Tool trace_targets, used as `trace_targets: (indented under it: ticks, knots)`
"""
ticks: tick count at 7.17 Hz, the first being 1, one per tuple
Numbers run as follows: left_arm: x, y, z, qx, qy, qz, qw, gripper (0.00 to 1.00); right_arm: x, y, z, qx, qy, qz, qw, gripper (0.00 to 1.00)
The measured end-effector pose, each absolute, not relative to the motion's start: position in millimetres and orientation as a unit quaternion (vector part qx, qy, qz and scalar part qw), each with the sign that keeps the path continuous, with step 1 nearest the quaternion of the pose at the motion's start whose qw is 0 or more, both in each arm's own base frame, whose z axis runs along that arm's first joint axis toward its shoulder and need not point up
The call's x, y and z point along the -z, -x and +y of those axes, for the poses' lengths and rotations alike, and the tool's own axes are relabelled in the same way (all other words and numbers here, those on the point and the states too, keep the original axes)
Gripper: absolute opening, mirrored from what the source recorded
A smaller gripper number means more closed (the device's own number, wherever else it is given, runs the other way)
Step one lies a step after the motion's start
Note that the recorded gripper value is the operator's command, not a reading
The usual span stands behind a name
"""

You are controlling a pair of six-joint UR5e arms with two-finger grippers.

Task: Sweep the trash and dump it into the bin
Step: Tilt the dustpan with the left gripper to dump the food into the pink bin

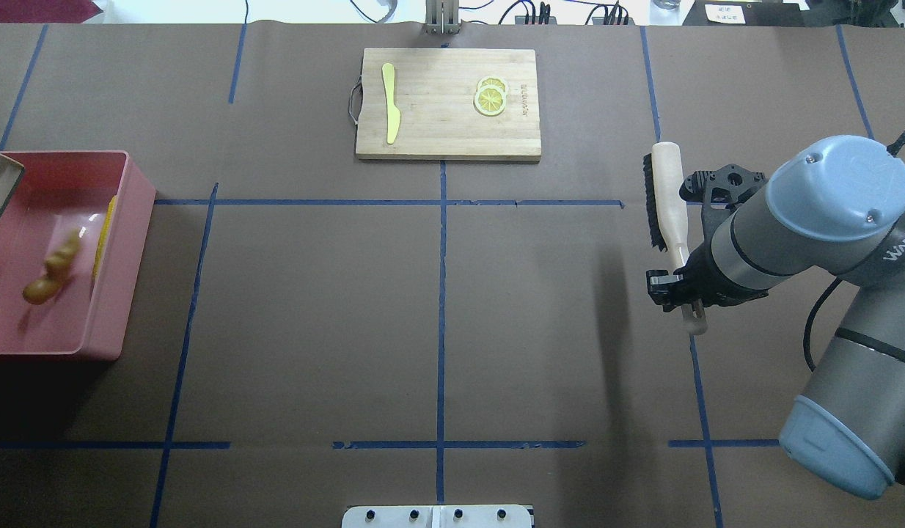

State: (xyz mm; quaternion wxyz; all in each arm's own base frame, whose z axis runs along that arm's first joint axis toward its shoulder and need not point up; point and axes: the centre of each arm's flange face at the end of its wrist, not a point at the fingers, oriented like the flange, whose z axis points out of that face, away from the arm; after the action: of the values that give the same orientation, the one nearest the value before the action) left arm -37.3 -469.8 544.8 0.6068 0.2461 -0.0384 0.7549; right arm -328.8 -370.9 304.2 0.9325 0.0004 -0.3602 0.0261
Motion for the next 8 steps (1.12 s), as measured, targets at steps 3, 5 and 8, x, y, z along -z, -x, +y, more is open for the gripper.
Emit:
trace_targets:
  ticks: [3, 5, 8]
  knots:
    - [-537, 45, -467, -0.765, -0.24, -0.061, 0.594, 0.24, -304, 329, -371, -0.026, 0.0, -0.36, 0.933, 0.0]
    - [-517, 42, -462, -0.741, -0.251, -0.026, 0.622, 0.24, -304, 329, -371, -0.026, 0.0, -0.36, 0.932, 0.0]
    - [-450, 15, -454, -0.632, -0.33, 0.109, 0.693, 0.24, -306, 329, -371, -0.027, 0.0, -0.359, 0.933, 0.0]
